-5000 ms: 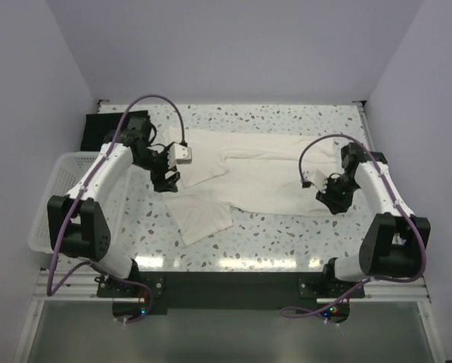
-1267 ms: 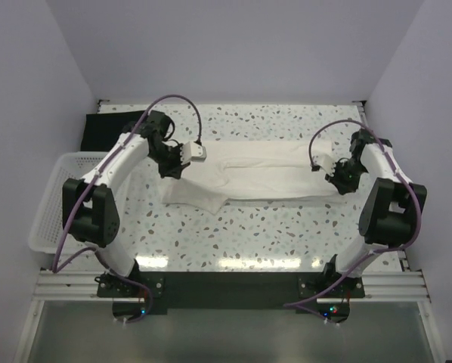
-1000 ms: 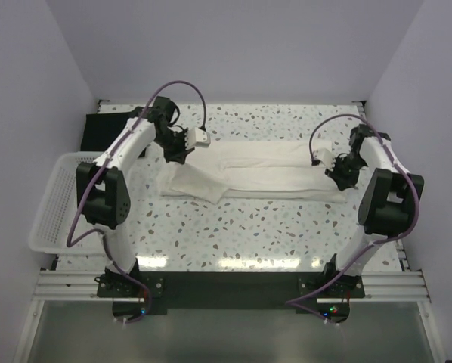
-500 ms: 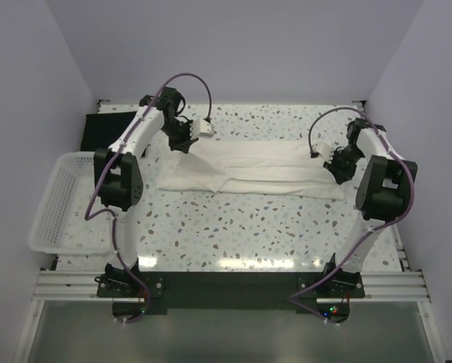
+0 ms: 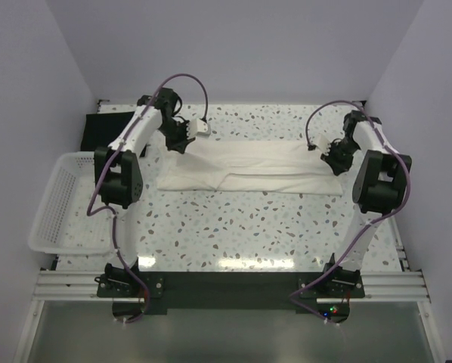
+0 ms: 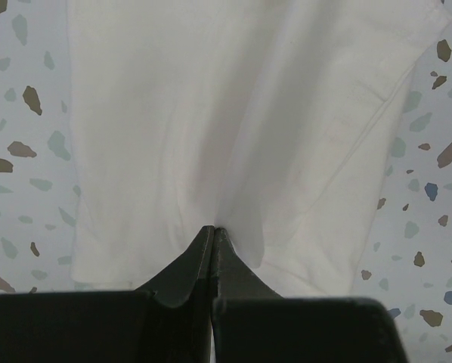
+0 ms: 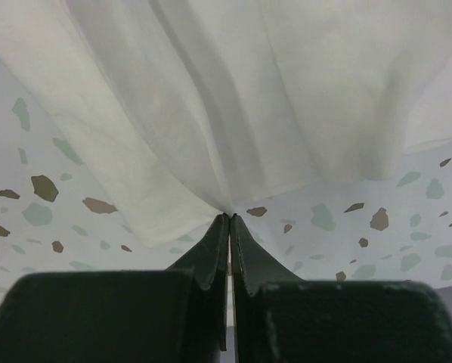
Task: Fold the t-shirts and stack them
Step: Fold the tshirt
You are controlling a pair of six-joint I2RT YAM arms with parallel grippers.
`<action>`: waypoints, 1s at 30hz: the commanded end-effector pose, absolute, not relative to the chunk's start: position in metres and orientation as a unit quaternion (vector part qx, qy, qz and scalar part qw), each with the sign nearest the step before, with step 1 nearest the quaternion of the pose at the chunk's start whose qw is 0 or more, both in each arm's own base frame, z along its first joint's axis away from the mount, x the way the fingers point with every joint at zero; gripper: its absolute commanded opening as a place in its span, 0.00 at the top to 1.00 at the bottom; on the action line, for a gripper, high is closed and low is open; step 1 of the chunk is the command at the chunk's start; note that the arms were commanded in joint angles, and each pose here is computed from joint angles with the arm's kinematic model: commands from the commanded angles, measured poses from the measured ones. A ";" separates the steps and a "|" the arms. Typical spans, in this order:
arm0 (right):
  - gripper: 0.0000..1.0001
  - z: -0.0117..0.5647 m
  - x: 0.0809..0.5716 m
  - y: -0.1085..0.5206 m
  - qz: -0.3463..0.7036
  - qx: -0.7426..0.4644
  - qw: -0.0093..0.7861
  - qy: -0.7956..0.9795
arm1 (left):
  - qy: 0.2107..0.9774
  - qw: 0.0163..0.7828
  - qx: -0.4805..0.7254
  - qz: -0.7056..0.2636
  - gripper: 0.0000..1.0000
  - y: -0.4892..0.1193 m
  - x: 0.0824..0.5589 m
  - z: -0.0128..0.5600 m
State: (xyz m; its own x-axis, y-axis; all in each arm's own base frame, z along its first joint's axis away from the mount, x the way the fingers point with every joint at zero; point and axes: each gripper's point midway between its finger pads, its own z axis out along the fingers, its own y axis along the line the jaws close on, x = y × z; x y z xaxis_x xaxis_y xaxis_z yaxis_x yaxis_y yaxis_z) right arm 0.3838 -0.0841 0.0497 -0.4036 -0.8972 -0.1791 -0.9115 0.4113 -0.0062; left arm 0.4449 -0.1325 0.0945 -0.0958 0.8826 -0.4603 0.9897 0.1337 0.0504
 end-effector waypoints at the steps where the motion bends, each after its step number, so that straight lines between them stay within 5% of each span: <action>1: 1.00 0.054 0.391 -0.086 0.038 -0.545 0.074 0.834 | 0.719 0.211 0.652 -0.121 1.00 -0.129 0.459 0.104; 13: 0.99 0.046 0.395 -0.087 0.029 -0.542 0.066 0.838 | 0.737 0.219 0.631 -0.104 1.00 -0.127 0.473 0.097; 14: 0.93 0.048 0.396 -0.087 0.028 -0.536 0.068 0.841 | 0.742 0.229 0.624 -0.095 0.86 -0.125 0.480 0.099; 17: 0.63 0.063 0.398 -0.091 0.030 -0.501 0.080 0.861 | 0.763 0.252 0.587 -0.097 0.70 -0.120 0.487 0.112; 18: 0.46 0.073 0.403 -0.093 0.030 -0.487 0.093 0.868 | 0.777 0.257 0.566 -0.103 0.60 -0.118 0.485 0.119; 20: 0.36 0.082 0.391 -0.093 0.064 -0.440 0.094 0.891 | 0.793 0.253 0.540 -0.127 0.51 -0.110 0.476 0.123; 23: 0.31 0.090 0.371 -0.088 0.104 -0.376 0.082 0.917 | 0.821 0.240 0.494 -0.155 0.43 -0.101 0.457 0.123; 30: 0.38 0.065 0.337 -0.073 0.161 -0.223 0.052 0.960 | 0.877 0.201 0.396 -0.186 0.36 -0.082 0.402 0.090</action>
